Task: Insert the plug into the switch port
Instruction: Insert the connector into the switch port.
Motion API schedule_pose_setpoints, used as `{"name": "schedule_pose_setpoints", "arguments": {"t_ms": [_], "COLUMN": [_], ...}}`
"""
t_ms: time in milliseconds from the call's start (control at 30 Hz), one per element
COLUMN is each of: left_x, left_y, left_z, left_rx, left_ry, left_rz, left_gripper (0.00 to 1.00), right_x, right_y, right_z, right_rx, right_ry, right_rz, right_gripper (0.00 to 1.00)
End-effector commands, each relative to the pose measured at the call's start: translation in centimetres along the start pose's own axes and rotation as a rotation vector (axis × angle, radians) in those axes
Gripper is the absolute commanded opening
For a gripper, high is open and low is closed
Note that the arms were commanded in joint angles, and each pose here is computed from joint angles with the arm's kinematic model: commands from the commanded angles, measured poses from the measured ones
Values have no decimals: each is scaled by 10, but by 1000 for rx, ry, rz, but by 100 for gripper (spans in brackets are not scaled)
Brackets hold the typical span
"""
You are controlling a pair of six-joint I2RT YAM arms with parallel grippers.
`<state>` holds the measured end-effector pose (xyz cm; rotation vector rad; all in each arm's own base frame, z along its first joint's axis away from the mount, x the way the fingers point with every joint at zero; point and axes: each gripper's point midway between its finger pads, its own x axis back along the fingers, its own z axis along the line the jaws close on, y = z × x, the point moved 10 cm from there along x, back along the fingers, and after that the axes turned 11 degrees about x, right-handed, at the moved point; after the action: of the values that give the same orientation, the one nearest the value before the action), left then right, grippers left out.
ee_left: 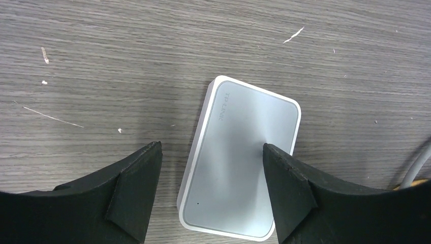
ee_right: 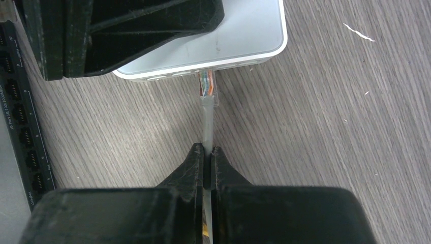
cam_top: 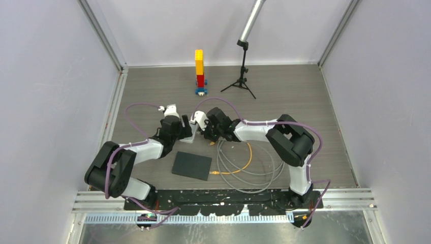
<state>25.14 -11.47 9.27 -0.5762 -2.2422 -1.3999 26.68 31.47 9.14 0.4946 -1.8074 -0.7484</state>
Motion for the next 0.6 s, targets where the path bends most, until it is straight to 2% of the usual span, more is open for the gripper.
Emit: {"name": "schedule_pose_setpoints", "arguments": {"t_ms": [0,400,567], "left_x": [-2,-2,-2], "left_y": [11,9,9], "left_z": [-5,-6,-5], "left_rx": [2,4,2], "left_ry": [-8,-22,-23], "left_rz": [-50,-42,-42], "left_gripper": [75,75,75], "right_x": [1,-4,-7], "right_y": [9,14,15], "right_z": [3,-1,-2], "right_rx": [7,27,12], "right_ry": [32,9,-25], "right_rz": [-26,59,50], "right_gripper": [0,0,1]}}
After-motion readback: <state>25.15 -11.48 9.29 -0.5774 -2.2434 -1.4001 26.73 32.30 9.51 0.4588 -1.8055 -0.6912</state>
